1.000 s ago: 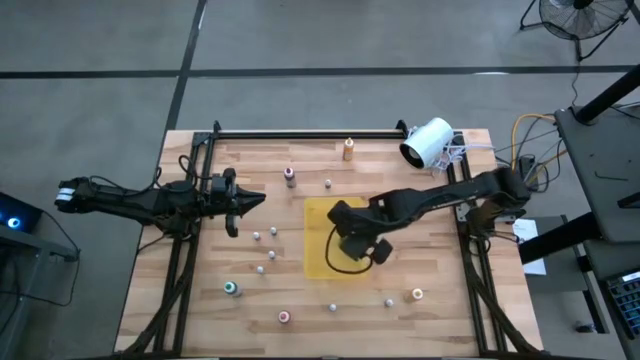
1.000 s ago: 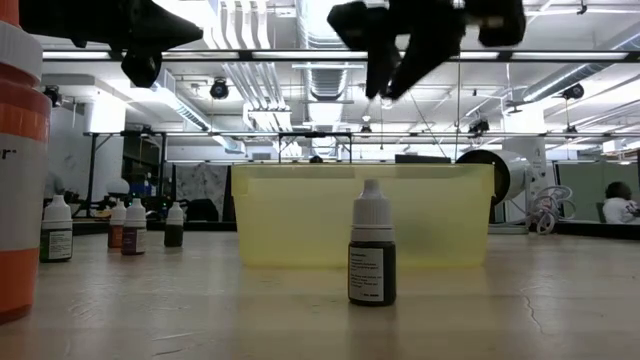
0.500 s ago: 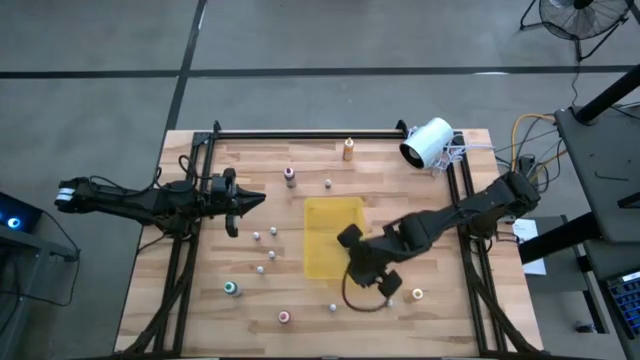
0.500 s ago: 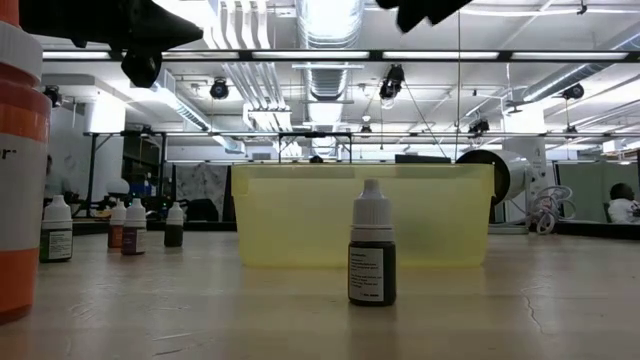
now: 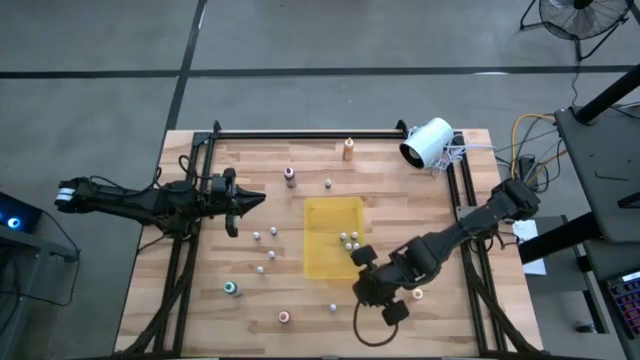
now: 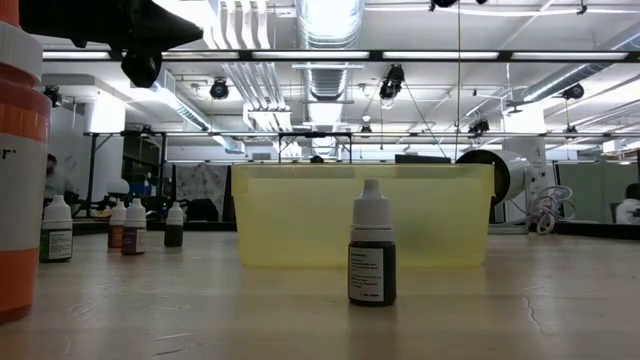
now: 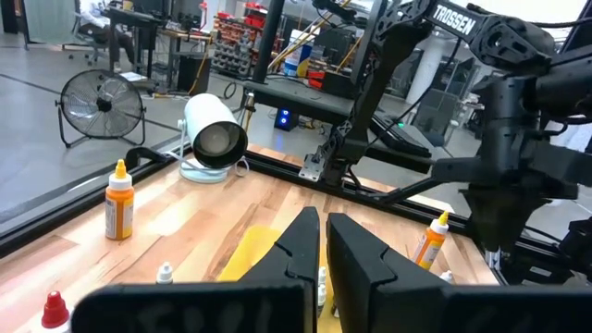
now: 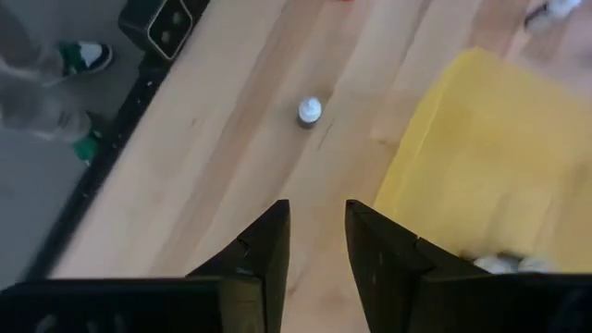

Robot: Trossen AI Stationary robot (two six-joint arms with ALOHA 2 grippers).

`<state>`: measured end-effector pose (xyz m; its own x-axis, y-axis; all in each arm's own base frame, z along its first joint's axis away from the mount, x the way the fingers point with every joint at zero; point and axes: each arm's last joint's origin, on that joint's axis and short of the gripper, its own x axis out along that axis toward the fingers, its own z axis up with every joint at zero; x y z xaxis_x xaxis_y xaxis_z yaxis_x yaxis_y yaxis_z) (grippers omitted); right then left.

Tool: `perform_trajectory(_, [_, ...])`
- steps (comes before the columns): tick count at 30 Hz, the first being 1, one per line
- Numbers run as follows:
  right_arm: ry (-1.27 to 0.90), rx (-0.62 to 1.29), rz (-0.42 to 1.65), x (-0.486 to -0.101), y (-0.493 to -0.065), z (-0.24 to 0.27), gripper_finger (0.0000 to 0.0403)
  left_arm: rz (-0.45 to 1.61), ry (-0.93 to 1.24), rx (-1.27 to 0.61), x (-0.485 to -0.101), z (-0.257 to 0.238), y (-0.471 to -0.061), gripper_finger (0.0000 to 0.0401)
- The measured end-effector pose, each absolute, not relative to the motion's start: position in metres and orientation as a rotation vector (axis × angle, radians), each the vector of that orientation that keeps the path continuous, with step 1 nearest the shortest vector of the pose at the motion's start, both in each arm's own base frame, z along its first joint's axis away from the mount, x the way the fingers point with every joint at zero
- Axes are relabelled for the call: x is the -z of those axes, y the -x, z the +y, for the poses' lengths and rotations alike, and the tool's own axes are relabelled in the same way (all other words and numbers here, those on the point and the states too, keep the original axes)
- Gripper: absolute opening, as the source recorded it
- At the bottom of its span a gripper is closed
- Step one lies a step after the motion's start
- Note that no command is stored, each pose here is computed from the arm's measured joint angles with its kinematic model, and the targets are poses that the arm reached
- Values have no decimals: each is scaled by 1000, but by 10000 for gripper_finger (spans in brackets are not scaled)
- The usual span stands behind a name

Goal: Pick & Place food coloring
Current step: Put the small red food coloring bottle into the yellow bin

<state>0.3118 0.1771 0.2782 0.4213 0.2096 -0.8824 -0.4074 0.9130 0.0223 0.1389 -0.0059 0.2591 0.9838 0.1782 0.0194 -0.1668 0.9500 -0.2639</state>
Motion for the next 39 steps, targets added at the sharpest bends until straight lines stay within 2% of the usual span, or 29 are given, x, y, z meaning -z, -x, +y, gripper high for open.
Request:
perform_trajectory(5, [75,-263,1202,-271,-304,176,110,-43,265,-175,-259,-6,-139,0])
perform_trajectory(11, [37,-187,1314,-261,-291,178,120,-43,265,-175,-259,-6,-139,0])
perform_trajectory(18, [72,-217,1332,-254,-280,191,132,-43,265,-175,-259,-6,-139,0])
perform_trajectory(25, [74,-198,1383,-234,-268,196,147,-43,265,-175,-259,-6,-139,0])
perform_trajectory(32, [29,-280,1356,-218,-267,203,167,-43,265,-175,-259,-6,-139,0])
perform_trajectory(39, [49,-273,1389,-200,-259,200,182,-43,265,-175,-259,-6,-139,0])
